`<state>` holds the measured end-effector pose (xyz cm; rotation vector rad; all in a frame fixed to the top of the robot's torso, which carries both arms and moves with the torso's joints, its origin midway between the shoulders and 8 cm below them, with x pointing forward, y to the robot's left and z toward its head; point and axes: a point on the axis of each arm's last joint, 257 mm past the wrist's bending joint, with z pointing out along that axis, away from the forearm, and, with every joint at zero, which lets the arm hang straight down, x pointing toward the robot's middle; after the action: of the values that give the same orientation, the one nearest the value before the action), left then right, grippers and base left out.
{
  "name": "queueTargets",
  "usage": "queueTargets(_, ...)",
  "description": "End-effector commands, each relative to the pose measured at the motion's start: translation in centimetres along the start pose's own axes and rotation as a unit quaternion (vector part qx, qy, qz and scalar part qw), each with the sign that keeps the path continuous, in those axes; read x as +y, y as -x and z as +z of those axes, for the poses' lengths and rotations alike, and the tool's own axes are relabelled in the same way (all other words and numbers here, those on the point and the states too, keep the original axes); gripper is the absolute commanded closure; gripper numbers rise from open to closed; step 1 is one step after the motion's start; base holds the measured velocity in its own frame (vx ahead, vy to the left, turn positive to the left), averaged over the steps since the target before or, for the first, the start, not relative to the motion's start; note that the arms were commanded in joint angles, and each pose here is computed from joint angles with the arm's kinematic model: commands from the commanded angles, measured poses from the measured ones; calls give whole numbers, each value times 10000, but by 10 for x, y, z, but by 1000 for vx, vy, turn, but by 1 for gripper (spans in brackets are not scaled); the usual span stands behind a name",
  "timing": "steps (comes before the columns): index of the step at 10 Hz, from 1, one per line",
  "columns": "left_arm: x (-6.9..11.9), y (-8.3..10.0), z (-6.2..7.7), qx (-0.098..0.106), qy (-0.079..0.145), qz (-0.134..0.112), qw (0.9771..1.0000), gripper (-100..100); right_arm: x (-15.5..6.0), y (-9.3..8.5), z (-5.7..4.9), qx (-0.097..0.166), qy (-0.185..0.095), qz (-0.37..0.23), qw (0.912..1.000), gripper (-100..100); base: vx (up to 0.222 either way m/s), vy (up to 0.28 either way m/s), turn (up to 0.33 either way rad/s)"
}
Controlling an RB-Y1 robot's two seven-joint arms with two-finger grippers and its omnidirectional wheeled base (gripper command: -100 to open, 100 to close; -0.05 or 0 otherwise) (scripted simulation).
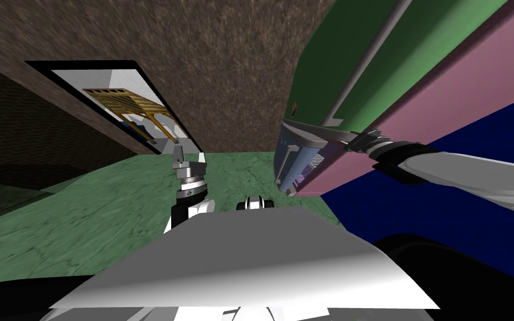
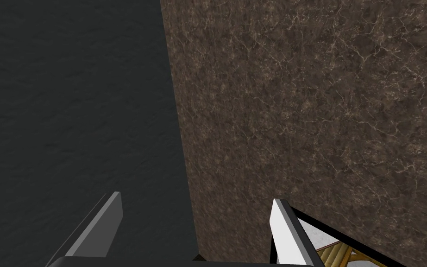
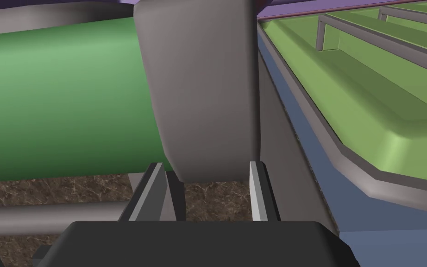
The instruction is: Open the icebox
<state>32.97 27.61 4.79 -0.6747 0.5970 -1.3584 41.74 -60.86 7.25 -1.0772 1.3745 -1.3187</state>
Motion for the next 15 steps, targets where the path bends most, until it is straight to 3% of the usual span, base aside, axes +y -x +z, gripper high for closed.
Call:
queueTargets(1,0,0,0,0,0,0,10000,0,-10,-21,1,207,-99,-27,9997,100,98,280,-37)
queueTargets(3,0,0,0,0,0,0,10000,0,-10,-21,1,207,-99,-27,9997,100,104,257,-30)
queueTargets(4,0,0,0,1,0,0,10000,0,-12,-37,-2,370,-117,-28,9992,100,102,287,-10)
queueTargets(5,0,0,0,0,0,0,10000,0,-12,-37,-2,370,-117,-28,9992,100,111,299,-34)
queueTargets(6,0,0,0,0,0,0,10000,0,-13,-54,-4,532,-135,-29,9985,100,133,302,-55)
queueTargets(8,0,0,0,0,0,0,10000,0,-13,-54,-4,532,-135,-29,9985,100,90,229,-25)
queueTargets(9,0,0,0,1,-1,1,10000,0,-15,-70,-8,695,-154,-30,9975,100,84,228,0)
queueTargets(10,0,0,0,0,0,1,10000,0,-15,-70,-8,695,-154,-30,9975,100,83,264,-19)
queueTargets(11,0,0,0,0,0,0,10000,0,-17,-87,-11,857,-172,-30,9962,100,134,281,-49)
queueTargets(12,0,0,0,0,0,1,10000,0,-17,-87,-11,857,-172,-30,9962,100,107,258,-48)
queueTargets(13,0,0,0,0,0,1,10000,0,-19,-103,-16,1019,-190,-30,9946,100,115,270,-22)
queueTargets(14,0,0,0,0,0,1,10000,0,-19,-103,-16,1019,-190,-30,9946,100,114,315,-12)
queueTargets(15,0,0,0,0,0,0,10000,0,-21,-119,-21,1181,-208,-29,9928,100,139,311,-31)
